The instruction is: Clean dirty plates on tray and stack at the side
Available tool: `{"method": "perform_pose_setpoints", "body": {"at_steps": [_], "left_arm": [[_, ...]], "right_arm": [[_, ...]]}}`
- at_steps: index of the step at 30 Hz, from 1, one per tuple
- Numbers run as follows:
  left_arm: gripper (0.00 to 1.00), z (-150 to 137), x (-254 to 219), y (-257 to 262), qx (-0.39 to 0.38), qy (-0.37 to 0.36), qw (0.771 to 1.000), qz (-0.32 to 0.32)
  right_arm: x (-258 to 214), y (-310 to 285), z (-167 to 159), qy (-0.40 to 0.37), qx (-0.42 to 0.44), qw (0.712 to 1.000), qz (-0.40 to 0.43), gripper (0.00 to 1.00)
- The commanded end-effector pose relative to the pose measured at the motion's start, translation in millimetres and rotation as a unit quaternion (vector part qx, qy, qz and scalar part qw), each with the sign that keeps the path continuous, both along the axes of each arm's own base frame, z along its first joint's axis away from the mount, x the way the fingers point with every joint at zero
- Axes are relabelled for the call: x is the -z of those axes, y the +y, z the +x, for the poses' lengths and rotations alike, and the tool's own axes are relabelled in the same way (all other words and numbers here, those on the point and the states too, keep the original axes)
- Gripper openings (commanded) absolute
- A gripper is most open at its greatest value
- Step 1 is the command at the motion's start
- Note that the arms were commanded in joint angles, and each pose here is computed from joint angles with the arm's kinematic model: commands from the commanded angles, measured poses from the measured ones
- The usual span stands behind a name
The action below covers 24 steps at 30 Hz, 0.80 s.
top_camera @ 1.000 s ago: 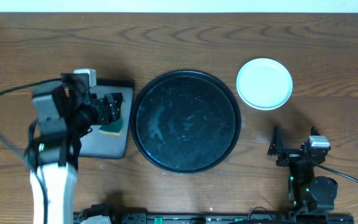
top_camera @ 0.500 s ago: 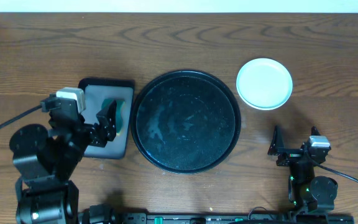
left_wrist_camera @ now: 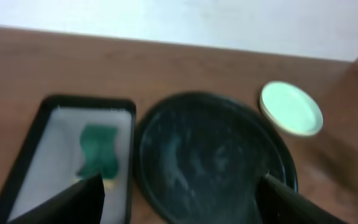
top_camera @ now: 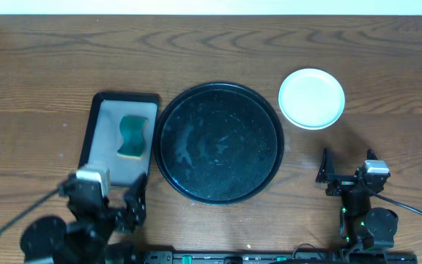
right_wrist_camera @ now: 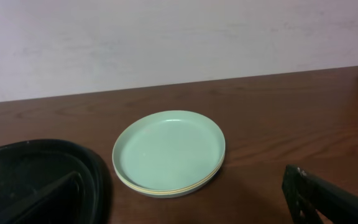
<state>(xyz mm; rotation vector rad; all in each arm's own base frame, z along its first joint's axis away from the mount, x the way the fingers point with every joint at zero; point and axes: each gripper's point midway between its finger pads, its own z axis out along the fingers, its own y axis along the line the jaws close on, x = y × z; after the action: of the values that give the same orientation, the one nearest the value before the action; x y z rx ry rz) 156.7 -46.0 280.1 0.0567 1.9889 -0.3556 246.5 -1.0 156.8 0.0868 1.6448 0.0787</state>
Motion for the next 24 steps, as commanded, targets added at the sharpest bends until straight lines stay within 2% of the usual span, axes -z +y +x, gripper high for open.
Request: {"method": "perform_pose_setpoints", "body": {"at_steps": [1,12,24], "left_arm": [[0.78,-18.6,6.0,-5.8,0.008,-0.008,1.000,0.000],[0.78,-65.2,1.7,-21.2,0.052,-0.084,0.995,0.010],[0.78,-49.0,26.3,-19.9,0.052,-0.053,0.997,0.006]], "right_arm": [[0.1,-2.7,-0.4,-0.001,0.007,1.000,0.007,0.99],[0.1,-2.7,-0.4,-0.001,0.007,1.000,0.007,0.99],[0.1,-2.7,-0.4,-0.001,0.007,1.000,0.007,0.99]]}}
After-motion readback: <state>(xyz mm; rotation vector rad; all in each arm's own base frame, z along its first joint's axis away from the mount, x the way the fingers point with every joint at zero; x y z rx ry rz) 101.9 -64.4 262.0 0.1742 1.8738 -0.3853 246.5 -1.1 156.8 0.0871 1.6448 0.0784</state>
